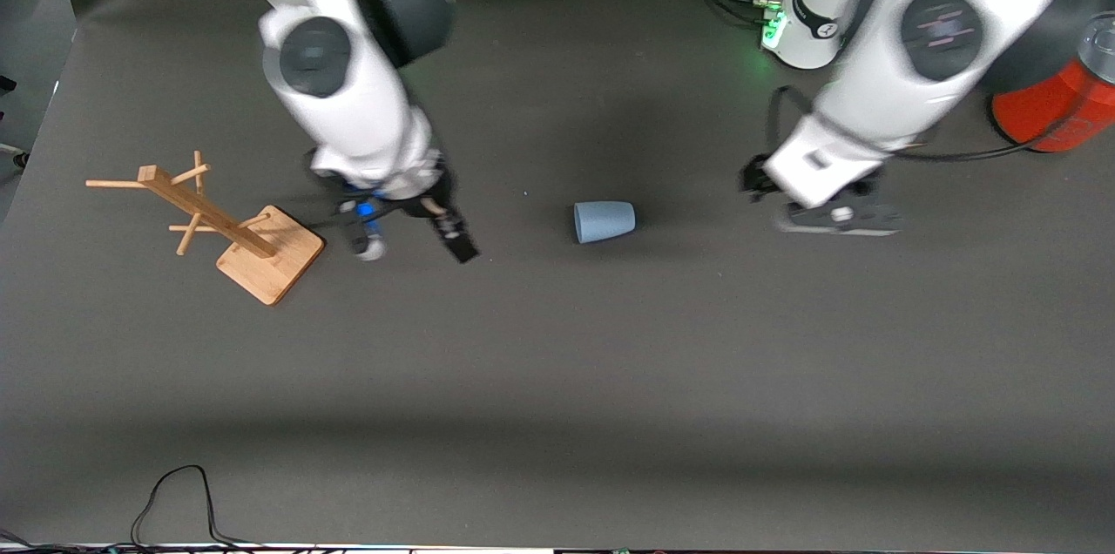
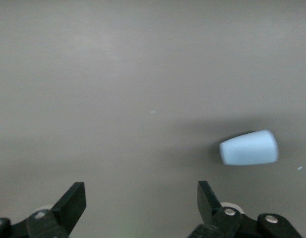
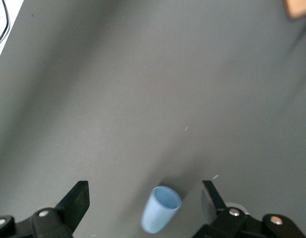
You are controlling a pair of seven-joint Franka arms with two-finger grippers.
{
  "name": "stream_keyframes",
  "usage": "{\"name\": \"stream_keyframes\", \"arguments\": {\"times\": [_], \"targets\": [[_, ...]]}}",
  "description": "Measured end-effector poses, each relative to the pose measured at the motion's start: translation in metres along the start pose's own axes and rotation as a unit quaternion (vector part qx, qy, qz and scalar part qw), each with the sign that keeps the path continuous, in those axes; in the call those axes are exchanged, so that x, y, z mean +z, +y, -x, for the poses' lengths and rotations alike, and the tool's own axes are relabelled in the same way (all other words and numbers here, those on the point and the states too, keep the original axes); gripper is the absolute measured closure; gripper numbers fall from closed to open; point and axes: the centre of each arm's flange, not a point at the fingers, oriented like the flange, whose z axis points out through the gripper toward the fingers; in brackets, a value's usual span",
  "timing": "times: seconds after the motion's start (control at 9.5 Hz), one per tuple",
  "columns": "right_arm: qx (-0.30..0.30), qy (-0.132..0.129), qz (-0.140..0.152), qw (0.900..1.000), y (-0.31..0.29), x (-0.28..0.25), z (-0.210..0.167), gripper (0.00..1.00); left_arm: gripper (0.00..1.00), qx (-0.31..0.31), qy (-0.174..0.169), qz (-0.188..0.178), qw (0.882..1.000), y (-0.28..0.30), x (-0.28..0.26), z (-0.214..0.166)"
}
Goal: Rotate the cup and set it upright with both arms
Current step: 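Move the right gripper back to the stand while the left gripper reaches the cup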
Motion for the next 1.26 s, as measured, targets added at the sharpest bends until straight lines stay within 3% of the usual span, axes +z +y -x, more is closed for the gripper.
{"name": "stream_keyframes", "arguments": {"times": [0.32, 0.74, 0.95, 1.26], "targets": [[-0.142, 0.006, 0.011, 0.99, 0.055, -0.039, -0.097, 0.0, 0.0, 0.012, 0.041, -0.101, 0.994, 0.157, 0.081, 0.0], [-0.252, 0.002, 0.007, 0.968, 0.165, -0.07, -0.214, 0.0, 0.0, 0.12, 0.081, -0.167, 0.975, 0.316, 0.207, 0.059], [-0.3, 0.005, 0.018, 0.954, 0.198, -0.071, -0.241, 0.0, 0.01, 0.192, 0.097, -0.209, 0.954, 0.347, 0.245, 0.089], [-0.344, 0.017, 0.039, 0.938, 0.202, -0.072, -0.24, 0.0, 0.02, 0.327, 0.059, -0.266, 0.905, 0.338, 0.283, 0.085]]}}
